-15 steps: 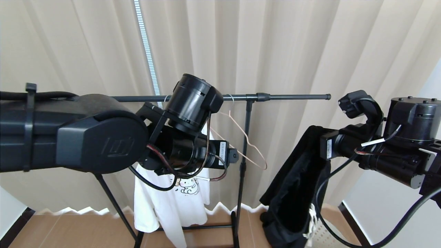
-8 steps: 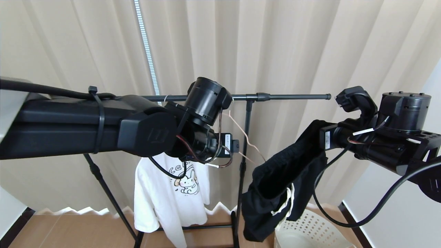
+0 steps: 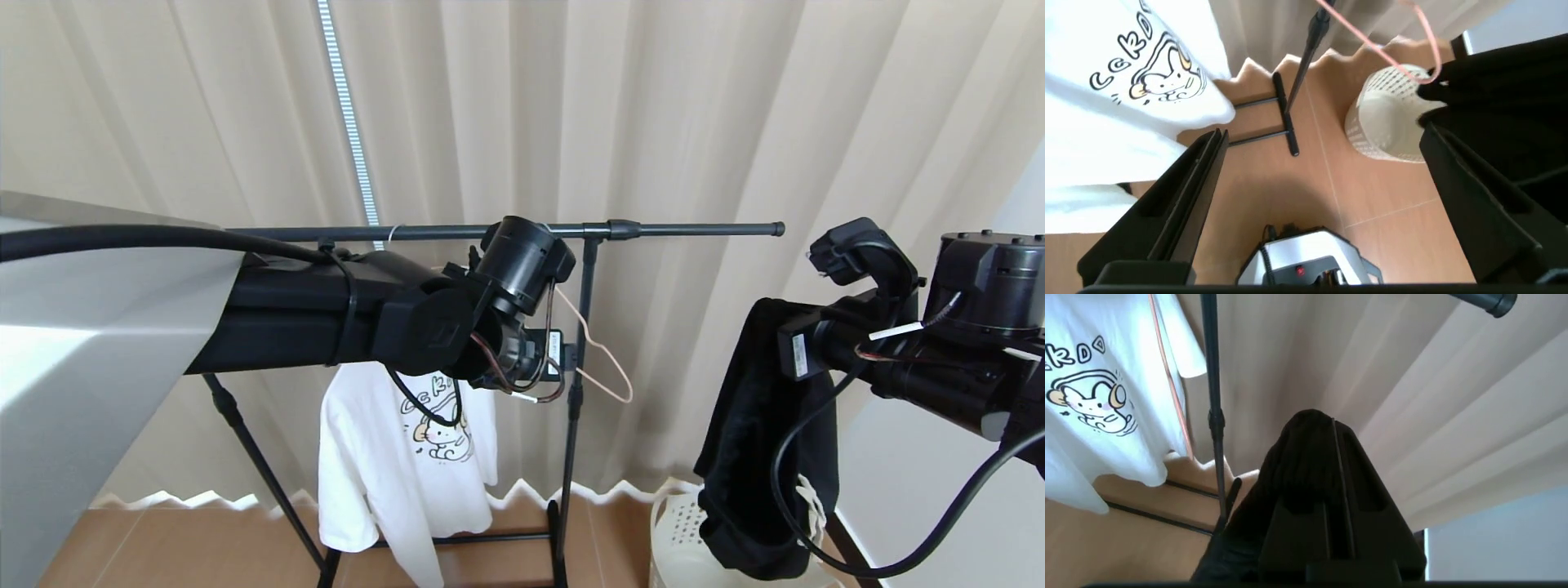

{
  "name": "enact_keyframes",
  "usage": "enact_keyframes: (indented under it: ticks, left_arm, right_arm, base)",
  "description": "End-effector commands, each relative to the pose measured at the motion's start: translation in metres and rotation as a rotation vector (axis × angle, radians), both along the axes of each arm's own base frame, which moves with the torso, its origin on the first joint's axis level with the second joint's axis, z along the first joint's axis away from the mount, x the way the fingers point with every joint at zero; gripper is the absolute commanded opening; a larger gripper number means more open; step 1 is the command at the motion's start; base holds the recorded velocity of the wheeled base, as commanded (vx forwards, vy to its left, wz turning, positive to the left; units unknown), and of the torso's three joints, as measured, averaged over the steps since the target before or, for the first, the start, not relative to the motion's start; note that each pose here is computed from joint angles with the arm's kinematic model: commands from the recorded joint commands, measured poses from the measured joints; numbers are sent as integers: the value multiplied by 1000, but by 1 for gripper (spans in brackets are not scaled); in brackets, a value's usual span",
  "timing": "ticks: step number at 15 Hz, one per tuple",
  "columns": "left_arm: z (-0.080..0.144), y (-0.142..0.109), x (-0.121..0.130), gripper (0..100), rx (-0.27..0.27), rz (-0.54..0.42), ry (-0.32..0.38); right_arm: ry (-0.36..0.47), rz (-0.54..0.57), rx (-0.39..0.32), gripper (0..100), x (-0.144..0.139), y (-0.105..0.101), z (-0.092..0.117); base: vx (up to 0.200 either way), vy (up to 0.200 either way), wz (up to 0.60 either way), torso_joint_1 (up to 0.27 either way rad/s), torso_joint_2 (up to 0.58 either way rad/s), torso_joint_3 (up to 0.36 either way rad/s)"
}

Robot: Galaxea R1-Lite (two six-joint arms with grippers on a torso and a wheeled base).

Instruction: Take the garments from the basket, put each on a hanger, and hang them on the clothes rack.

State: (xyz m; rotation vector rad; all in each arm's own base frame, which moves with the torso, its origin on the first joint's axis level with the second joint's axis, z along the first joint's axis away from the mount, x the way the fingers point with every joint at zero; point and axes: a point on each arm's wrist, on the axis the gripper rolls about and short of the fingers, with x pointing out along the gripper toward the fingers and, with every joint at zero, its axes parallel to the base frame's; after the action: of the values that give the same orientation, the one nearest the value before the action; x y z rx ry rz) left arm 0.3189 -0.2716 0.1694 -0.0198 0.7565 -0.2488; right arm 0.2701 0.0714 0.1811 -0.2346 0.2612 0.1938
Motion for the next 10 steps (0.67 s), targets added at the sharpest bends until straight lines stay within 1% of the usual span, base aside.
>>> enact_keyframes:
  ticks: [1,3,6,8,10]
  left_arm:
    - [-7,-2,3,100,11,0,8]
    - [-5,-5,0,100,10,-11,4]
    - [-5,-5,1,100,23,12,-12]
    - [-5,-5,1,100,21,14,-11]
    - [-5,-5,1,100,20,15,-11]
  right_arm:
    - [-5,-4,1,0,-1,-1,2]
    - [-7,-5,2,0,-1,-2,2]
    - [-8,-7,2,0,-1,-2,2]
    - [-7,-6,0,0,-1,-2,2]
    - [-6,-6,-1,0,-1,-2,1]
  base:
    - [0,0,0,0,0,0]
    - [0,0,0,0,0,0]
    - [0,-200,0,-2,1,4]
    - [200,-200,0,0,2,7]
    - [200,0,0,7,-2,2]
